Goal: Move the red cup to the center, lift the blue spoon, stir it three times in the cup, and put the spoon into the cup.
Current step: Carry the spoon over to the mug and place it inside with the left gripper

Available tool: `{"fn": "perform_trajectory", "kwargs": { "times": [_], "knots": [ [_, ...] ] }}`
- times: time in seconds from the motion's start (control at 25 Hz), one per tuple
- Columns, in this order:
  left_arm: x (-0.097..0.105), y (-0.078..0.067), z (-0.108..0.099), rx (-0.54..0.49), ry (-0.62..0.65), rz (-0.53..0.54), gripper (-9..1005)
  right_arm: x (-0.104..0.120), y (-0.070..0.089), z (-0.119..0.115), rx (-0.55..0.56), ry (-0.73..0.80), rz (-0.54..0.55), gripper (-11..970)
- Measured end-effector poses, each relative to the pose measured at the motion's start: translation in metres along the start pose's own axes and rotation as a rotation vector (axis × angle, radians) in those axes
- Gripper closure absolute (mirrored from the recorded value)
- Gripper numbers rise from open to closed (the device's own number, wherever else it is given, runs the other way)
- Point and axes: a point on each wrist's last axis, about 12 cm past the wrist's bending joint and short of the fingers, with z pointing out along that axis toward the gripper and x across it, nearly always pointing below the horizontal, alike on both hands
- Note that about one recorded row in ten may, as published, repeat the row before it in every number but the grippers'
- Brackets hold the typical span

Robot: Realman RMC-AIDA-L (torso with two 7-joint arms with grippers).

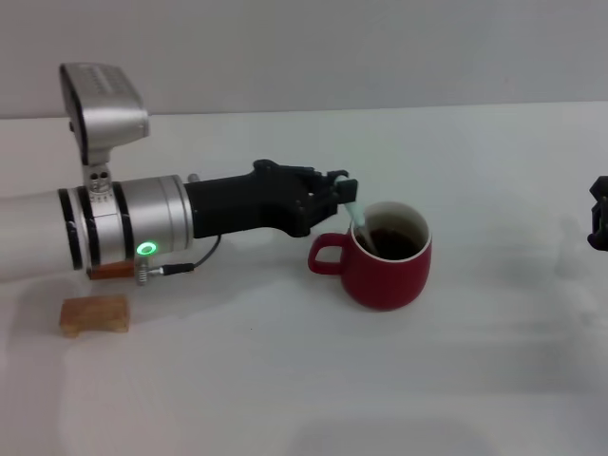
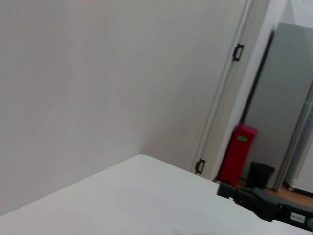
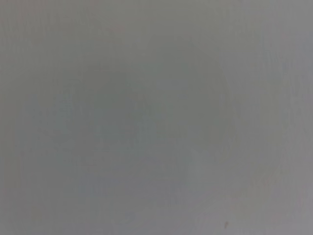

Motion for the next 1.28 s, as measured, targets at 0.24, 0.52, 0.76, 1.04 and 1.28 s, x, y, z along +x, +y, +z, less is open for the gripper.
{"fn": "perform_trajectory", "kwargs": {
  "times": [0.24, 0.52, 0.76, 1.04, 1.28],
  "knots": [
    [-0.008, -0.005, 0.014, 0.038, 0.004, 0.023, 856, 0.001, -0.001, -0.002, 0.004, 0.002, -0.006, 960],
    [-0.018, -0.006, 0.029, 0.05, -0.001, 0.044, 855, 0.002, -0.002, -0.005, 0.012, 0.005, -0.01, 959],
    [-0.028, -0.004, 0.04, 0.032, -0.016, 0.071, 855, 0.004, -0.002, -0.007, 0.014, 0.009, -0.009, 960],
    [-0.033, 0.004, 0.04, -0.028, -0.028, 0.073, 856, 0.005, 0.001, -0.007, 0.005, 0.01, -0.005, 959],
    [-0.032, 0.008, 0.034, -0.054, -0.039, 0.066, 855, 0.005, 0.002, -0.006, 0.001, 0.013, -0.007, 960]
  ]
}}
